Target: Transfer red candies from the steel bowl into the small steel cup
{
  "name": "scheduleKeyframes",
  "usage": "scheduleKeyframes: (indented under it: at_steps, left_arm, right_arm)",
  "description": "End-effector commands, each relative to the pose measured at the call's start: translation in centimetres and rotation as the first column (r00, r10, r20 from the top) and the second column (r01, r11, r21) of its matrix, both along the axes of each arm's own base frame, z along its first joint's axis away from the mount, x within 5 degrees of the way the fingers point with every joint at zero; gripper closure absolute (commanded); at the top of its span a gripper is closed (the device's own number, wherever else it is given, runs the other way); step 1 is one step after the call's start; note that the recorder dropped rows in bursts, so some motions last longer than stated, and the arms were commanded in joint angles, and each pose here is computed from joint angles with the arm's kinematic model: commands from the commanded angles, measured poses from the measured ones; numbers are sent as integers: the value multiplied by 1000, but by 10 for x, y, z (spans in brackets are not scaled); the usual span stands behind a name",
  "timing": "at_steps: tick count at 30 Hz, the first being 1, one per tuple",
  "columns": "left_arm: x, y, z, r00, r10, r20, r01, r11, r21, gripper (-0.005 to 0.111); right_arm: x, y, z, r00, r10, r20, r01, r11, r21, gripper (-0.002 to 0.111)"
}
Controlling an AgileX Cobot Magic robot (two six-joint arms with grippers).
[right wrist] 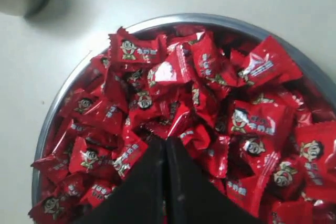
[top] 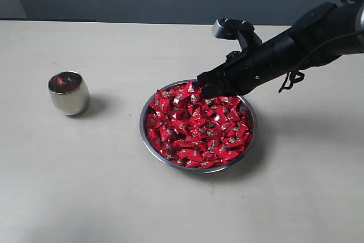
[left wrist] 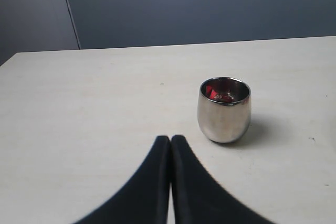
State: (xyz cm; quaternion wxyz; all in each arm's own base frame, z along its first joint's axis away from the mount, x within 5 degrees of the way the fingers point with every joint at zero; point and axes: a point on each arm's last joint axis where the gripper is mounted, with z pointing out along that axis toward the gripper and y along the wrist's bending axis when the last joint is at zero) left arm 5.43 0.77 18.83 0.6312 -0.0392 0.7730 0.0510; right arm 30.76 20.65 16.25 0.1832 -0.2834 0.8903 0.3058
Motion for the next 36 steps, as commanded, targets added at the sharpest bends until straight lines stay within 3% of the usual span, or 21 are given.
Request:
scheduleKeyframes:
  at_steps: [1, 3, 5, 9, 13, 20, 36]
  left_arm:
    - [0, 0, -1, 1000, 1, 3, -1, 1000, -3, 106]
    - [0, 0, -1, 1000, 1, 3, -1, 1000, -3, 106]
    - [0, 0, -1, 1000, 1, 3, -1, 1000, -3, 106]
    - [0, 0, -1, 1000, 1, 3, -1, 1000, -3, 106]
    - [0, 0, -1, 1000, 1, 3, -1, 1000, -3, 106]
    - [0, 0, -1, 1000, 1, 3, -1, 1000, -3, 106]
    - [0, 0, -1, 1000, 1, 3, -1, 1000, -3, 106]
  right_arm:
    - [-5, 0, -13, 996, 36, -84, -36, 999, -1, 103]
    - [-5, 1, -20, 992, 16, -123, -16, 1000, -1, 79]
    - [-4, 1, -21, 990, -19, -139, 19, 1000, -4, 67]
    - [-2, 2, -20, 988, -49, -147, 52, 998, 19, 76]
    - [-2, 2, -24, 986, -52, -158, 55, 998, 15, 70]
    - [1, 6, -44, 966, -105, -236, 114, 993, 26, 70]
    - [17, 16, -51, 956, -98, -277, 112, 993, 33, 70]
